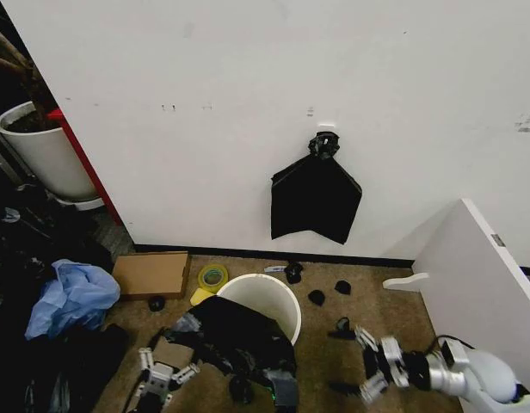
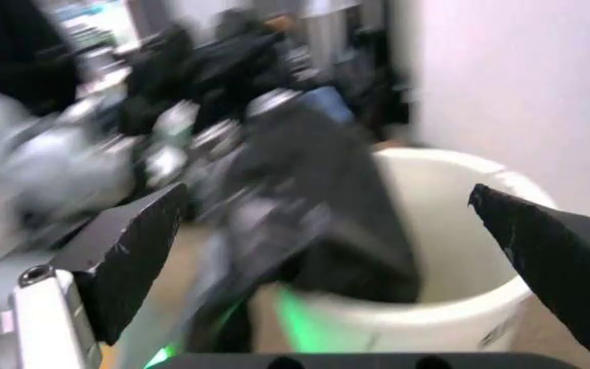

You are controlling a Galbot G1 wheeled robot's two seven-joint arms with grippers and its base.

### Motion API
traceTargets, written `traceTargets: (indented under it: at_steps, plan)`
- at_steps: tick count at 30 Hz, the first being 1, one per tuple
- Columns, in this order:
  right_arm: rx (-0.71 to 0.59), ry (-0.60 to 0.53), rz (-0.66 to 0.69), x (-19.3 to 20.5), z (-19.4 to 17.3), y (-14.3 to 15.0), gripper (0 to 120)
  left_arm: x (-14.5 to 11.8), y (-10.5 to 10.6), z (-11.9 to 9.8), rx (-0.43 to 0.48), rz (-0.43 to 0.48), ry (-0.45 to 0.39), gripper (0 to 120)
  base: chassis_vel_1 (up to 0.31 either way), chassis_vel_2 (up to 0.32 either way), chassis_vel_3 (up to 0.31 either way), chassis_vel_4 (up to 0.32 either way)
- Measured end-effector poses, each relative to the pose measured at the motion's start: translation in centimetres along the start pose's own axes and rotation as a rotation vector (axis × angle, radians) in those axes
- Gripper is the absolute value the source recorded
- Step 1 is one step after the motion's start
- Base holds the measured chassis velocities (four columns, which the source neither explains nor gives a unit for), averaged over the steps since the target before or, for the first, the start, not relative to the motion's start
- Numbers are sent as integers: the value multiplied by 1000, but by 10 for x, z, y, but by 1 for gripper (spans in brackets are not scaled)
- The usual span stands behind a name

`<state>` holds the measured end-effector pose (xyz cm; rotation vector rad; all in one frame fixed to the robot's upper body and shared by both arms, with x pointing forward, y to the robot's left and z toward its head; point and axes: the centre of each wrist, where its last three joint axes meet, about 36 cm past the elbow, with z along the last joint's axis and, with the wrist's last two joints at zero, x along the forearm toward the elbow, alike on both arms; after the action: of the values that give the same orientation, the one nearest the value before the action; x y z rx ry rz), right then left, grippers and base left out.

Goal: Place the garbage bag over the trash bin.

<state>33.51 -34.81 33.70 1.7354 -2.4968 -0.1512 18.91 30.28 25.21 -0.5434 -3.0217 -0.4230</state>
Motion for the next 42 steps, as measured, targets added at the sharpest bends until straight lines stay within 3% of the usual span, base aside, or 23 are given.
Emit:
traceTargets:
  at_steps: [2,5,6,8,14,17,21,27,30,31,33,34,36,42]
  plan:
    - [-10,-11,154,-31,5,20,100,-6,10,12,99,182,-62,100,0,0,0,0]
    - [-34,-10,268,-58,8,36,100,-15,31,19,113,335,-120,100,0,0,0,0]
    - [-52,3,331,-73,8,42,100,-21,51,18,90,389,-149,100,0,0,0,0]
    - [-59,12,355,-78,7,43,100,-23,59,17,77,399,-157,100,0,0,0,0]
    - [-92,94,490,-110,-7,23,100,-33,124,2,-59,472,-225,100,0,0,0,0]
    - [-109,127,524,-122,-14,14,100,-36,142,-5,-60,523,-263,100,0,0,0,0]
    - [-128,252,548,-148,-26,-8,100,-34,181,-27,-93,617,-326,100,0,0,0,0]
    - [-63,390,468,-160,-25,-34,100,-30,183,-40,-87,533,-387,100,0,0,0,0]
    - [-23,441,463,-174,-21,-52,100,-35,164,-45,-37,354,-488,100,0,0,0,0]
    - [-23,441,463,-174,-21,-52,100,-35,164,-45,-37,354,-488,100,0,0,0,0]
    - [-13,469,463,-178,-20,-59,100,-41,150,-43,7,191,-548,100,0,0,0,0]
    - [-20,489,460,-178,-19,-61,100,-45,141,-41,60,86,-582,100,0,0,0,0]
    - [-43,516,469,-176,-19,-62,92,-49,135,-41,140,16,-621,100,0,0,0,0]
    - [-59,543,483,-174,-12,-63,74,-63,129,-61,210,41,-678,100,0,0,0,0]
